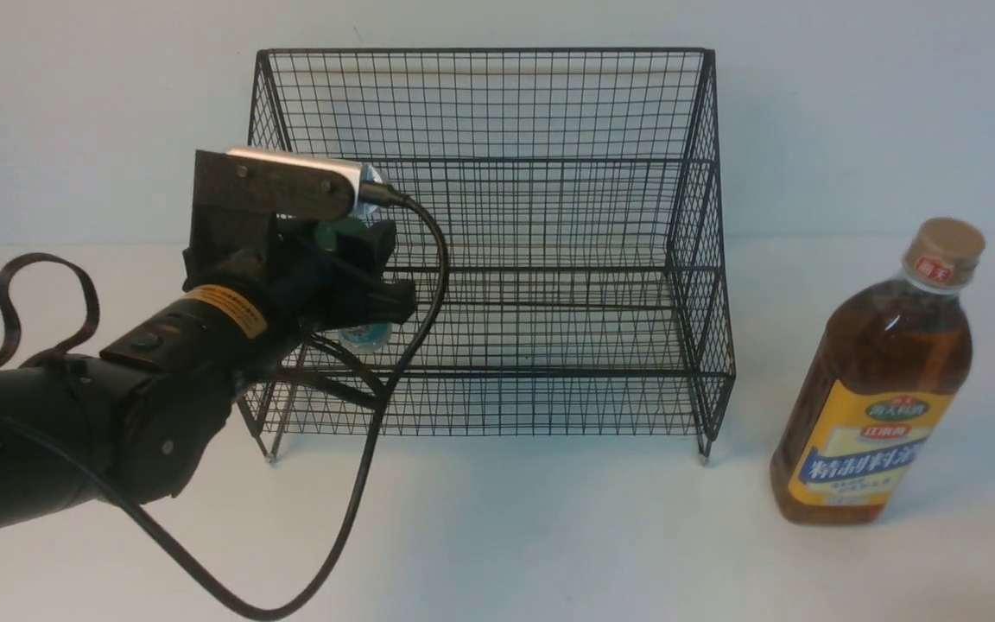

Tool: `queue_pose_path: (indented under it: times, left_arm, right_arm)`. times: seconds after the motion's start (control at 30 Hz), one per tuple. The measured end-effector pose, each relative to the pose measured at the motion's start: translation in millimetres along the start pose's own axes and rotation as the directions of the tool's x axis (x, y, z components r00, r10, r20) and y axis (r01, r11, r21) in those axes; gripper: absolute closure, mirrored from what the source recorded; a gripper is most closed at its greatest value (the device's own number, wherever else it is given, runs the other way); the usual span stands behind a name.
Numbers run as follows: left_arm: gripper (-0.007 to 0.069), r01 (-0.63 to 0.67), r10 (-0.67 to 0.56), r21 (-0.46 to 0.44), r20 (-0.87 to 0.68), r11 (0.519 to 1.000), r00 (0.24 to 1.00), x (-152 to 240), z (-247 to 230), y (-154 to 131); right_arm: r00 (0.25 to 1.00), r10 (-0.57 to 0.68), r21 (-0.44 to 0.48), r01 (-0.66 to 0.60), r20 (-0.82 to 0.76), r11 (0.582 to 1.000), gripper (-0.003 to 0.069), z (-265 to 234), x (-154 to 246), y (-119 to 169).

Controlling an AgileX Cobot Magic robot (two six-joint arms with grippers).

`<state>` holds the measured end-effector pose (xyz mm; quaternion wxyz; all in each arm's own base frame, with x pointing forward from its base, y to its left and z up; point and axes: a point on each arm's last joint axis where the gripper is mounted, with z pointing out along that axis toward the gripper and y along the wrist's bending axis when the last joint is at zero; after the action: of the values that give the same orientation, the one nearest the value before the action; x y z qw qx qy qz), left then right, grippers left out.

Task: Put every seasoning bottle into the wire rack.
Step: Use the left arm to put the condiment bottle back on the shelf

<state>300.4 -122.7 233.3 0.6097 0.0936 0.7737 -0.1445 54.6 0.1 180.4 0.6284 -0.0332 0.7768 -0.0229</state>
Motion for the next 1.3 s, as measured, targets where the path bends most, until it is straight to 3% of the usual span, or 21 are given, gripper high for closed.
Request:
queue_pose_path:
  times: [0.27,1.1,1.3]
  left_arm:
    - [0.0305,-0.048,0.051,0.052,-0.065,0.998,0.997,19,11,-3]
    - [0.0302,0.021,-0.018,0.013,-0.163,1.000,0.986,52,27,0]
    - [0.0193,0.026,-0.024,0.012,-0.167,1.000,0.986,49,25,-1]
  right_arm:
    - [1.000,0.000,0.000,0.000,0.000,1.000,0.0673,0,0,0]
    - [1.000,0.000,0.000,0.000,0.000,1.000,0.0673,0,0,0]
    - [1.000,0.000,0.000,0.000,0.000,1.000,0.0673,0,0,0]
